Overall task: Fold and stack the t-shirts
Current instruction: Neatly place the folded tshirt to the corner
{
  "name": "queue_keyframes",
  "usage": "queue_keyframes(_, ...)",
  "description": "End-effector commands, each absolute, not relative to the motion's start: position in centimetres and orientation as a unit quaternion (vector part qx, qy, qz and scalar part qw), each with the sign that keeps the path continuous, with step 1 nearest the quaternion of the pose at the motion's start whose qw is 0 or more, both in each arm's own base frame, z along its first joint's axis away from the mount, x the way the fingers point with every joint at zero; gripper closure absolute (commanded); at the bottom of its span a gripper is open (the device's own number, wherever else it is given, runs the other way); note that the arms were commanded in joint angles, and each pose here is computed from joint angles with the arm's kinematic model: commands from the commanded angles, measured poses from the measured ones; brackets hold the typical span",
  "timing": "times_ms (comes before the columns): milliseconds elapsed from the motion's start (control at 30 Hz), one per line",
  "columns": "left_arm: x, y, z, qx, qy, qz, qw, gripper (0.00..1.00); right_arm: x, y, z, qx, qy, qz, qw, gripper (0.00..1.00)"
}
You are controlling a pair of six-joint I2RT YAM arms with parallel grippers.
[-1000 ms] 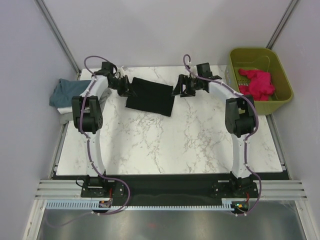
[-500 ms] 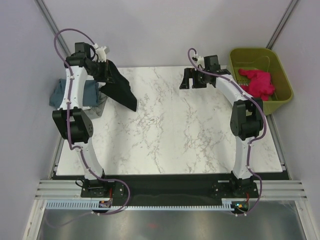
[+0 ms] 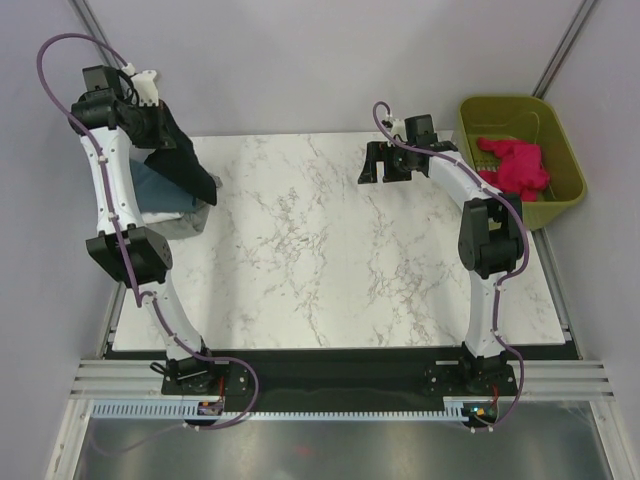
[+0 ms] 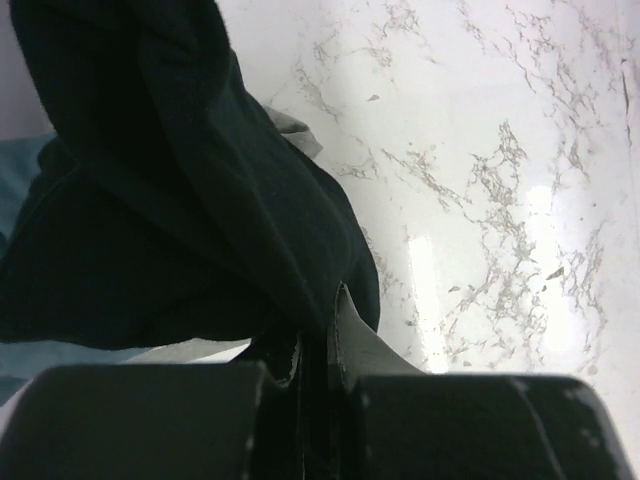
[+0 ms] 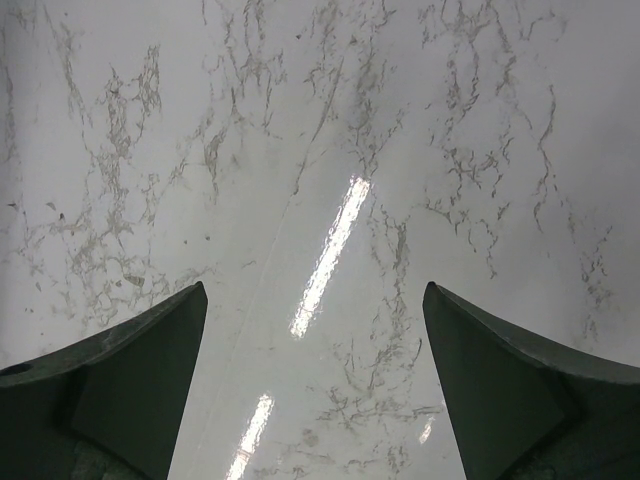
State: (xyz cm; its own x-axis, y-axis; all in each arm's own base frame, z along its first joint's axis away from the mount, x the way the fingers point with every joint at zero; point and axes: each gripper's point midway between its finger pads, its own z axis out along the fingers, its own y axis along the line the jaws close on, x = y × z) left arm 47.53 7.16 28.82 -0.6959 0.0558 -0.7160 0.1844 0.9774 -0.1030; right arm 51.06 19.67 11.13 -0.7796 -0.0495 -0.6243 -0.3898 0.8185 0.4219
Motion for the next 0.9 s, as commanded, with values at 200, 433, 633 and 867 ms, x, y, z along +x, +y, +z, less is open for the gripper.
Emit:
queue_keyframes(200,46.7,9.5,31.6,0.095,0.908,-0.023,0.406,0.98,50.9,20.4,10.8,-0.131,0.899,0.285,0.306,0.02)
queue_keyframes(433,46.0,12.1,31.3,0.09,0.915,0.02,0.394,0.98,50.7,20.5,10.7,-0.132,0.898,0.289,0.304,0.02)
queue_keyframes(633,46.3,14.9,30.4,0.062,0.92,0.066,0.381,0.98,50.7,20.6,10.6,-0.134,0.898,0.29,0.304,0.02)
queue_keyframes(867,47.2,19.7,29.0,0.037,0.92,0.172,0.351,0.98,50.2,20.6,10.5,-0.136,0.898,0.29,0.301,0.02)
